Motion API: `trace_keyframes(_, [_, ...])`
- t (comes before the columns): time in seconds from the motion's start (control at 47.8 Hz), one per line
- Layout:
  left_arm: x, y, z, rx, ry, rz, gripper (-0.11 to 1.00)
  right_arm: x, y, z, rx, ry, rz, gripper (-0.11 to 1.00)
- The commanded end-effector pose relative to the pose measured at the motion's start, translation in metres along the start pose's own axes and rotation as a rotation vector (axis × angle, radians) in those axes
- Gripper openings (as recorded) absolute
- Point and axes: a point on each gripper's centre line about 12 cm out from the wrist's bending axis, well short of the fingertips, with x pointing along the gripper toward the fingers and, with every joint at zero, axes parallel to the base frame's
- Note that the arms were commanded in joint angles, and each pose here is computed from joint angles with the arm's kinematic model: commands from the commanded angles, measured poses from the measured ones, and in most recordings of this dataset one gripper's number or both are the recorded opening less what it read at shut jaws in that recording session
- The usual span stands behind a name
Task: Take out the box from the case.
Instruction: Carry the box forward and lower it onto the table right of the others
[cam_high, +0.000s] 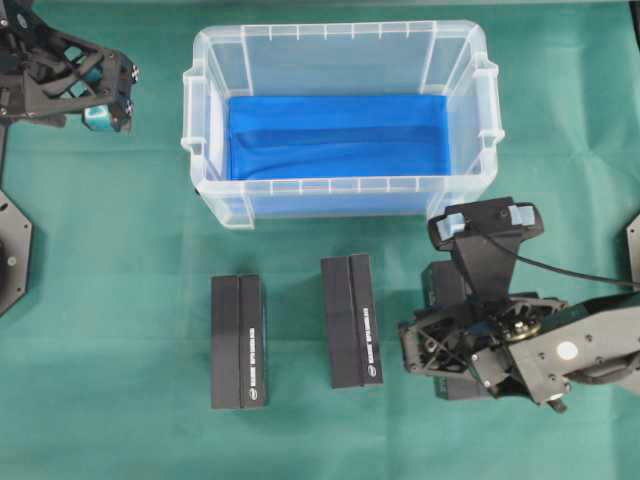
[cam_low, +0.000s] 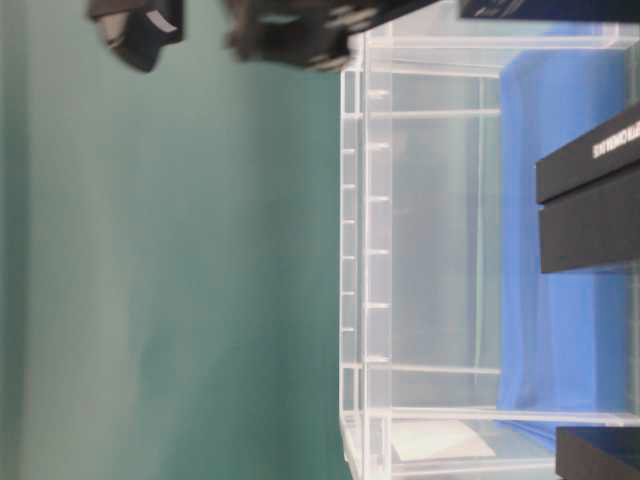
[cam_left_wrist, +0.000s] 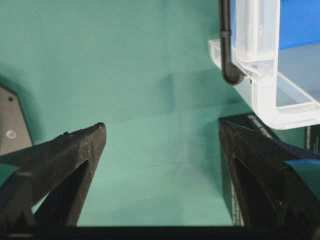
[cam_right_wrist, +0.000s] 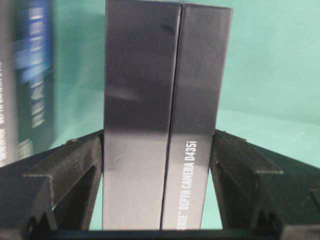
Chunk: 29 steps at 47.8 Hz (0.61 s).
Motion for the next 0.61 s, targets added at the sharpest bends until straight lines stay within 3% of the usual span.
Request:
trace_keyframes(0.0, [-0.007, -0.001, 0.001, 0.002, -0.014, -0.026, 0.96, -0.003, 0.0, 0.003, 0.012, 0.008, 0.022, 0.67])
trace_keyframes(0.586, [-0.006, -0.001, -0.001, 0.007, -0.012, -0.024, 0.96, 0.012, 0.001, 0.002, 0.017, 0.019, 0.037, 0.67])
